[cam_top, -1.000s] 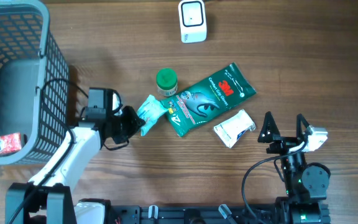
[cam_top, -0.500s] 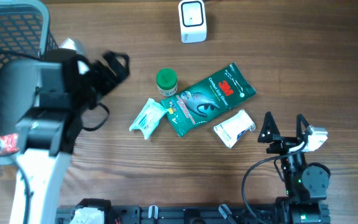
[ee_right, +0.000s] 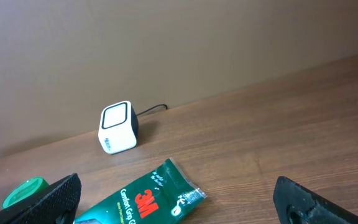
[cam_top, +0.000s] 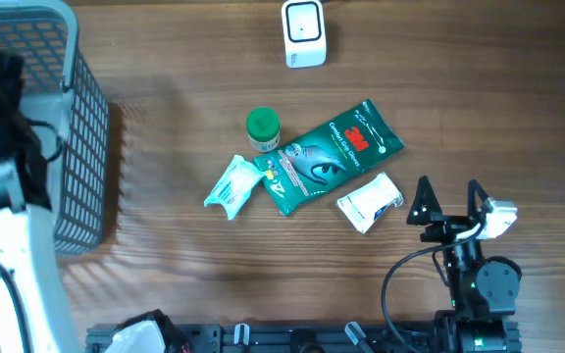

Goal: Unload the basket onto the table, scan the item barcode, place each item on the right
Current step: 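Reach the left gripper into the basket and grasp the orange Kleenex pack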

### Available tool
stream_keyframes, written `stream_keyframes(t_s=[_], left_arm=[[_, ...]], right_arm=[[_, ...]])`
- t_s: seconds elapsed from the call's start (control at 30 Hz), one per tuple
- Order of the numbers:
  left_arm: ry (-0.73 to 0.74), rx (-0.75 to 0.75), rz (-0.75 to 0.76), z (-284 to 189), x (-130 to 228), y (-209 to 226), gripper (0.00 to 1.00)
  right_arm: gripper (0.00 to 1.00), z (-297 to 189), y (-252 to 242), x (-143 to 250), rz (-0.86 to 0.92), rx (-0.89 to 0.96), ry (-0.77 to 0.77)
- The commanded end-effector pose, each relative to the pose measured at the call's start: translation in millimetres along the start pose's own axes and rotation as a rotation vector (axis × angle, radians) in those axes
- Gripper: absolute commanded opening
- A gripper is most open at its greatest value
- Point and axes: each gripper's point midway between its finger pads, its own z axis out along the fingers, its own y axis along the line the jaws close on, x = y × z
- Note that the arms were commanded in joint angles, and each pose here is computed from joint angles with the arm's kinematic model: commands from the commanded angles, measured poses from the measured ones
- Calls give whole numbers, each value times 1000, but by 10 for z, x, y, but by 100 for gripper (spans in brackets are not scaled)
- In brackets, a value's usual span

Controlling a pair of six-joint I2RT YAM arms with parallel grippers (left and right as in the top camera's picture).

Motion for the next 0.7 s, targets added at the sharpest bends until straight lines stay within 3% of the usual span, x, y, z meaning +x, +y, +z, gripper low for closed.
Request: stream_keyframes(t_s=[0.0, 0.27, 0.5, 0.67], left_arm=[[38, -240, -70, 504, 106, 631, 100], [257, -573, -181, 1213, 973, 1514, 100], [293, -755, -331, 1254, 1370, 1865, 100], [304, -805, -345, 1269, 1481, 1973, 100]], right_arm=[[100, 0, 8, -2, -2, -6, -1], [100, 0, 8, -2, -2, -6, -1], [100, 0, 8, -2, -2, -6, -1], [100, 0, 8, -2, -2, -6, -1]])
